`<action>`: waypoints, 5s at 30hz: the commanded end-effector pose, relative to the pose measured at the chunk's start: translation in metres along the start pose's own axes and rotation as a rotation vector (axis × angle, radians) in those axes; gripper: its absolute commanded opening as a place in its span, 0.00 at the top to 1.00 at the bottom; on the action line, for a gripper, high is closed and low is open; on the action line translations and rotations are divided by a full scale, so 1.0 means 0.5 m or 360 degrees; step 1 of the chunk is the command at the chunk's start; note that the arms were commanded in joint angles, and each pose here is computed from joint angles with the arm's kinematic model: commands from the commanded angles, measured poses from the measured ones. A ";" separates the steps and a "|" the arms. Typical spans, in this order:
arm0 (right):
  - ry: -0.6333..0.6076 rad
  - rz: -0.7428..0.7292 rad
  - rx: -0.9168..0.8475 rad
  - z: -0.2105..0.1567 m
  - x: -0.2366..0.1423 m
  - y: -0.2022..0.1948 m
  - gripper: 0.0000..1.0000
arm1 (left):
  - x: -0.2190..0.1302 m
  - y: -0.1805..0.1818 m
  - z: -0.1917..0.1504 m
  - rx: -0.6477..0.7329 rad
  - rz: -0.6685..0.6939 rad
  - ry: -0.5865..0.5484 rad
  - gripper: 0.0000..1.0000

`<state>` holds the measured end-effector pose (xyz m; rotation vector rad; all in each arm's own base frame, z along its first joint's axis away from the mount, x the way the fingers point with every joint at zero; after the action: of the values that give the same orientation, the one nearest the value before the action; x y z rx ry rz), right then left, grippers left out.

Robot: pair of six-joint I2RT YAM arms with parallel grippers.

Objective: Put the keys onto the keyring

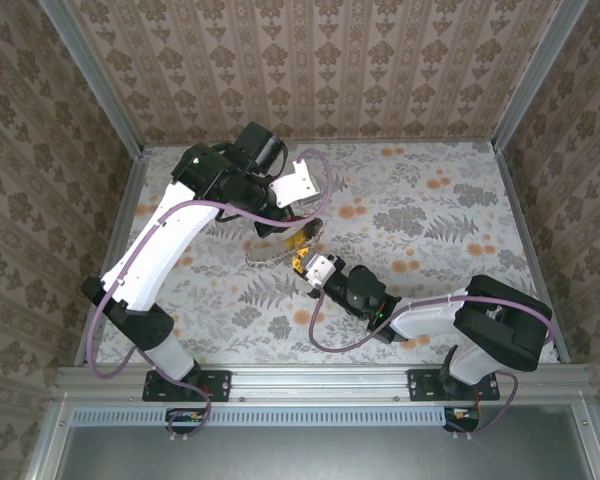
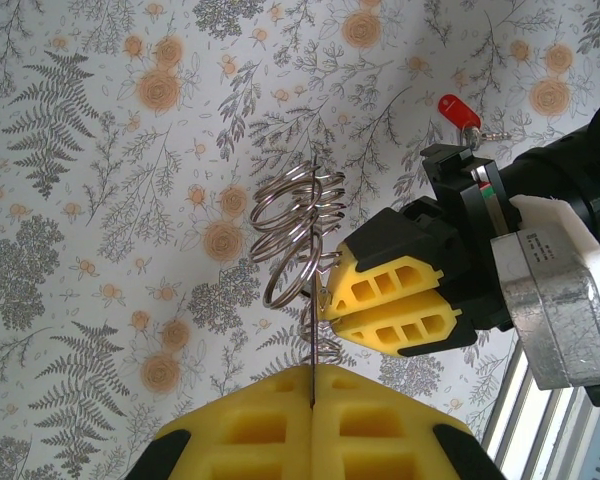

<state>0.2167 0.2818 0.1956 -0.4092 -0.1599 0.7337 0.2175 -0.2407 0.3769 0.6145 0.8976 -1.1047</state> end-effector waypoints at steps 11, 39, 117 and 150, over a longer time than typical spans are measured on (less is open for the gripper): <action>-0.0063 -0.0107 0.0055 0.024 0.014 -0.014 0.87 | -0.035 -0.011 0.007 0.0001 0.0052 -0.0099 1.00; -0.0106 -0.0164 0.0081 0.031 0.027 -0.019 0.87 | -0.037 -0.010 0.008 0.0001 0.0067 -0.0105 1.00; 0.0253 0.0426 0.0472 -0.006 -0.063 -0.106 1.00 | 0.272 0.179 -0.203 -0.1641 -0.0618 -0.0624 0.64; 0.0481 0.0825 0.0142 -0.067 -0.067 -0.083 1.00 | 0.076 0.189 -0.331 -0.1660 0.0854 -0.1105 0.00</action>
<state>0.2284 0.2158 0.1720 -0.4527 0.3681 1.0991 0.2654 -0.1212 0.2507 -0.3892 0.5818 -0.4300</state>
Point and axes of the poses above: each hand's point on the last joint's axis, 136 mm out from that joint toward the fingers, its own x axis out along the fingers, its own y axis along the line the jaws close on, z = x × y, the point moved 7 cm from there along -x, back along the fingers, and after that the axes turned 4 degrees about -x, right-handed, at the moved point
